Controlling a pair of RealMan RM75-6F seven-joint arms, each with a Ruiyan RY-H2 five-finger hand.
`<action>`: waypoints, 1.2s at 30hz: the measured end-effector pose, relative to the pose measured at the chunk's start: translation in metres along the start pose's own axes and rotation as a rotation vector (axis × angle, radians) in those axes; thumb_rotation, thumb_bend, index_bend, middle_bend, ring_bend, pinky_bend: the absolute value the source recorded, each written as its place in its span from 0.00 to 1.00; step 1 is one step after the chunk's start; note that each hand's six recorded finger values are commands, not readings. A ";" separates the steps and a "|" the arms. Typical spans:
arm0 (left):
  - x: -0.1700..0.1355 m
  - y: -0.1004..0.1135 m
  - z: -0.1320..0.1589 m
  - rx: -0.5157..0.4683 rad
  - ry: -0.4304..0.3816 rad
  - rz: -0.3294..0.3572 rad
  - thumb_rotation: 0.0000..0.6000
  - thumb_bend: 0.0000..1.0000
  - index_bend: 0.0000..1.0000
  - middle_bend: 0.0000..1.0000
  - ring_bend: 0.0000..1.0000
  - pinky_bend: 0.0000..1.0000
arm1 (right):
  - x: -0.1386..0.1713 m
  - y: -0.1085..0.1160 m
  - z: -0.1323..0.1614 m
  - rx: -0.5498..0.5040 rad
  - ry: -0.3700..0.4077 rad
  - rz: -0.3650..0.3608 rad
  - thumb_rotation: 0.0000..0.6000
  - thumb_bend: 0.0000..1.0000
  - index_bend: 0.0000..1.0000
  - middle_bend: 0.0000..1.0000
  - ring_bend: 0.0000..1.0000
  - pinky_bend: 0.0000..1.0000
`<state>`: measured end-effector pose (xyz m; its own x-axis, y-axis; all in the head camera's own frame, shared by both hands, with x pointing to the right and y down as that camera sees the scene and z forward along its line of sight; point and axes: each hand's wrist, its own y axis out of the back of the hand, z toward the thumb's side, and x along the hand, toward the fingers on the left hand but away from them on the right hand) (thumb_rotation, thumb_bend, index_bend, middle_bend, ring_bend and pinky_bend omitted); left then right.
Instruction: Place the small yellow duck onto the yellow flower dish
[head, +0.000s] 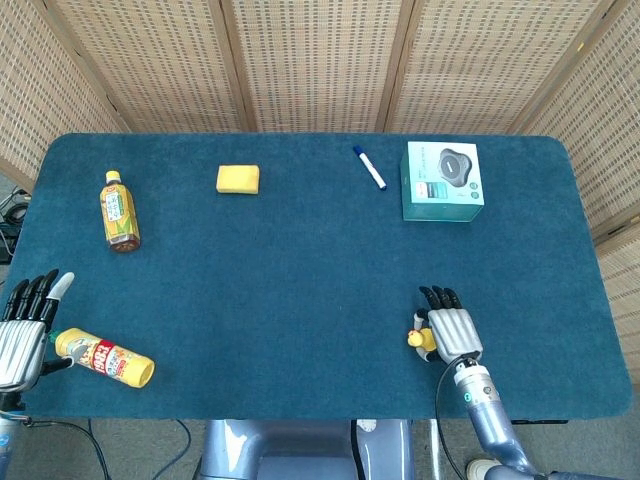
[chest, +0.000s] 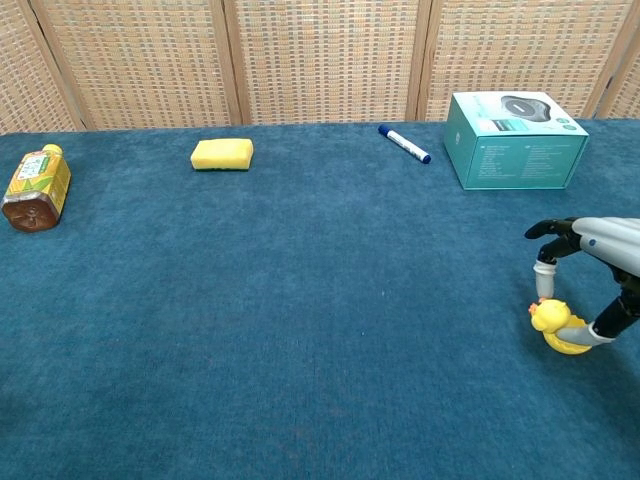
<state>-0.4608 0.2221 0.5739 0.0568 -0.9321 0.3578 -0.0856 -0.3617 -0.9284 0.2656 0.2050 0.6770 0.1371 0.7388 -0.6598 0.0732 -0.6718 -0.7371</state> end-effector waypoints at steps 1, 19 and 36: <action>0.000 0.000 0.000 -0.001 0.001 0.001 1.00 0.09 0.00 0.00 0.00 0.00 | 0.000 0.000 -0.001 0.001 -0.003 0.000 1.00 0.21 0.54 0.08 0.00 0.04; 0.000 0.000 0.000 0.004 0.000 -0.002 1.00 0.09 0.00 0.00 0.00 0.00 | 0.001 -0.003 -0.013 0.012 -0.027 0.009 1.00 0.14 0.45 0.03 0.00 0.02; 0.000 0.002 -0.002 0.000 0.008 0.004 1.00 0.09 0.00 0.00 0.00 0.00 | 0.004 0.012 -0.023 0.016 -0.028 -0.036 1.00 0.11 0.28 0.00 0.00 0.00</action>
<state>-0.4632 0.2215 0.5722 0.0488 -0.9336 0.3550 -0.0856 -0.3580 -0.9298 0.2896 0.1990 0.6690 0.1067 0.7638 -0.6366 0.0618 -0.6441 -0.7624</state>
